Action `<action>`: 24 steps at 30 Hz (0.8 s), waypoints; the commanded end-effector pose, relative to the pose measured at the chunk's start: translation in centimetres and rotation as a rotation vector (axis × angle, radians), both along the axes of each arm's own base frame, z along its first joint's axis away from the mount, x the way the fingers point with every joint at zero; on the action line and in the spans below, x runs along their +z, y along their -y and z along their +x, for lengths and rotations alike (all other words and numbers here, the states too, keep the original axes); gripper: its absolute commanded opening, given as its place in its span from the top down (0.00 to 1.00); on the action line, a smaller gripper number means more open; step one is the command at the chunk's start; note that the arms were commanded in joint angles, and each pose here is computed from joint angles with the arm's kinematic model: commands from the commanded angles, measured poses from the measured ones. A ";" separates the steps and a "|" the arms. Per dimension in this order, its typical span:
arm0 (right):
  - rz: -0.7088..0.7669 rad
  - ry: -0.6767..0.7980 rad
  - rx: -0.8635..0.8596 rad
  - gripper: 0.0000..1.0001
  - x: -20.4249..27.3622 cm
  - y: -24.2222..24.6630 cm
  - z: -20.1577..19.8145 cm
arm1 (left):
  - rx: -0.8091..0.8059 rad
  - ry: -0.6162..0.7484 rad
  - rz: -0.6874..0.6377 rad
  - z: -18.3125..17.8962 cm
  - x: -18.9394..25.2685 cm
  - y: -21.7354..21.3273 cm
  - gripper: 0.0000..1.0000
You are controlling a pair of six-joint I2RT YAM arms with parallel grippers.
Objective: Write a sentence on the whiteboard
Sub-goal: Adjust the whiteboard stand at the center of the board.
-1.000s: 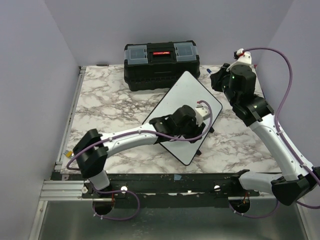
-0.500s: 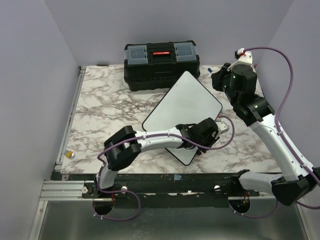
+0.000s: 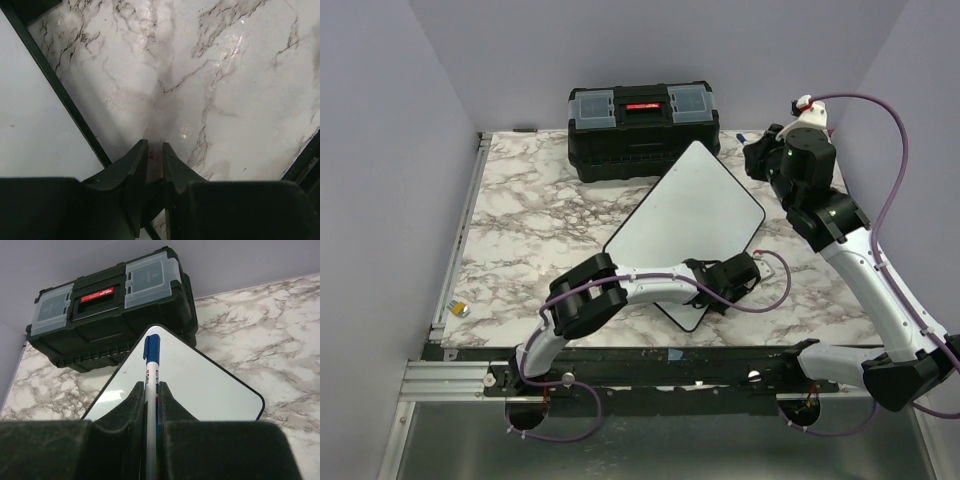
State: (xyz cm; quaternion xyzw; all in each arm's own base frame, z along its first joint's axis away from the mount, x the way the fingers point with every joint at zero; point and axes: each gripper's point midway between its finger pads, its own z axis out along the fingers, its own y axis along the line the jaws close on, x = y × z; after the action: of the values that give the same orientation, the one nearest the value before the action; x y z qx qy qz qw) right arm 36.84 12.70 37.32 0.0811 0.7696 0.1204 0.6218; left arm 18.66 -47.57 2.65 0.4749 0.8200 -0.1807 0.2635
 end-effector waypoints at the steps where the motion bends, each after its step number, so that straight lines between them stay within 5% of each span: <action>1: 0.011 0.035 -0.005 0.99 1.2 0.4 0.1 | 0.052 0.051 0.115 0.9 -1.7 -3.4 0.79; 11: 0.022 0.025 0.014 0.99 0.6 0.0 0.2 | 0.205 0.077 0.227 3.1 -3.4 -10.8 0.79; 24: 0.006 0.010 0.006 0.99 -0.5 0.4 0.4 | 0.192 0.031 0.121 1.5 -1.1 -10.0 0.74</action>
State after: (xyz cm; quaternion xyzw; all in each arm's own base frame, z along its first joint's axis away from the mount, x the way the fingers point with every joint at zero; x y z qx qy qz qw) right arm 37.14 12.59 36.86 0.0797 0.7706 0.1247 0.6199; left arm 22.00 -40.21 2.41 0.4020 0.8559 -0.1177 0.3033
